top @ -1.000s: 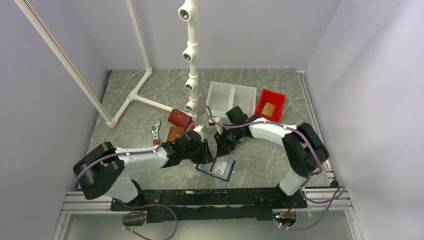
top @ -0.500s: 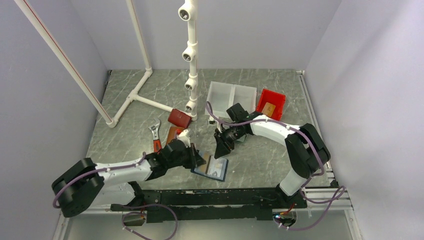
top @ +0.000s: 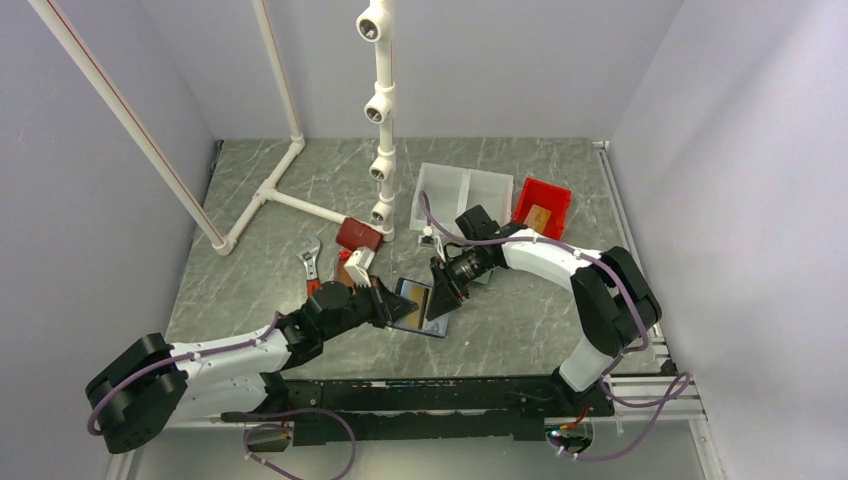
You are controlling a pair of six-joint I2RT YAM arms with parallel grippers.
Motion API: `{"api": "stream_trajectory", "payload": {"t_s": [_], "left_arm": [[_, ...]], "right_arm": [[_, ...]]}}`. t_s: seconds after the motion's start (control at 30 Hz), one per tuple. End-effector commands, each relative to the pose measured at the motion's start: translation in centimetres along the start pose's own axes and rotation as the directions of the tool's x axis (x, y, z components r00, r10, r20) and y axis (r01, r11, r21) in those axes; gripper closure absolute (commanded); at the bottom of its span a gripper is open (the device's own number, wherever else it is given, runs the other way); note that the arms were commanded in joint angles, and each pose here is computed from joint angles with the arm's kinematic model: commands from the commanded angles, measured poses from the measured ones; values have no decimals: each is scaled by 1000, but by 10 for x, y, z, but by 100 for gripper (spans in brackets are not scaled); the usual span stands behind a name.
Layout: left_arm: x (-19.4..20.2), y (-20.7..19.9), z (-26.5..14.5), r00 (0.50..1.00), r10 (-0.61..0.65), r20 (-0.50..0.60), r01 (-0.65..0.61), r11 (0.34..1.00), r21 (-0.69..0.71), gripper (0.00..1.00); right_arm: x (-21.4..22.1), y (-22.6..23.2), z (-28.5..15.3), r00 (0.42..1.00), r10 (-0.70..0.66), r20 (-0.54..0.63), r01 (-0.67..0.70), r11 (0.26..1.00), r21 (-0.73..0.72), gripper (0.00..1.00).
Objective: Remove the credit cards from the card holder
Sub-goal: Remove the credit card from the card holder.
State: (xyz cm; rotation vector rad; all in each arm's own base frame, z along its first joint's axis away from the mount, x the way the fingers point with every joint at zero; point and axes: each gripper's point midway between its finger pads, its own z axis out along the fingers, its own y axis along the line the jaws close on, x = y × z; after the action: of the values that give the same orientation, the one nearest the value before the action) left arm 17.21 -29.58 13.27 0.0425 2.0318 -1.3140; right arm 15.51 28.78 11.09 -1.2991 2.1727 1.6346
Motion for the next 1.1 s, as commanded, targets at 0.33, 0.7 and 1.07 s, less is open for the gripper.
{"api": "stream_trajectory", "payload": {"t_s": [0.33, 0.7, 1.07], "left_arm": [[-36, -58, -10, 990, 3, 143, -38, 970, 241, 100], [-39, -71, -8, 989, -4, 147, -41, 953, 299, 100], [-41, -59, -13, 985, -34, 172, -10, 968, 250, 95]], "right_arm": [[-28, 8, -21, 992, -4, 124, 9, 999, -40, 56], [-34, 32, -27, 987, 13, 161, 15, 985, -172, 59], [-36, 31, -33, 982, 35, 183, 0, 982, -189, 100]]}}
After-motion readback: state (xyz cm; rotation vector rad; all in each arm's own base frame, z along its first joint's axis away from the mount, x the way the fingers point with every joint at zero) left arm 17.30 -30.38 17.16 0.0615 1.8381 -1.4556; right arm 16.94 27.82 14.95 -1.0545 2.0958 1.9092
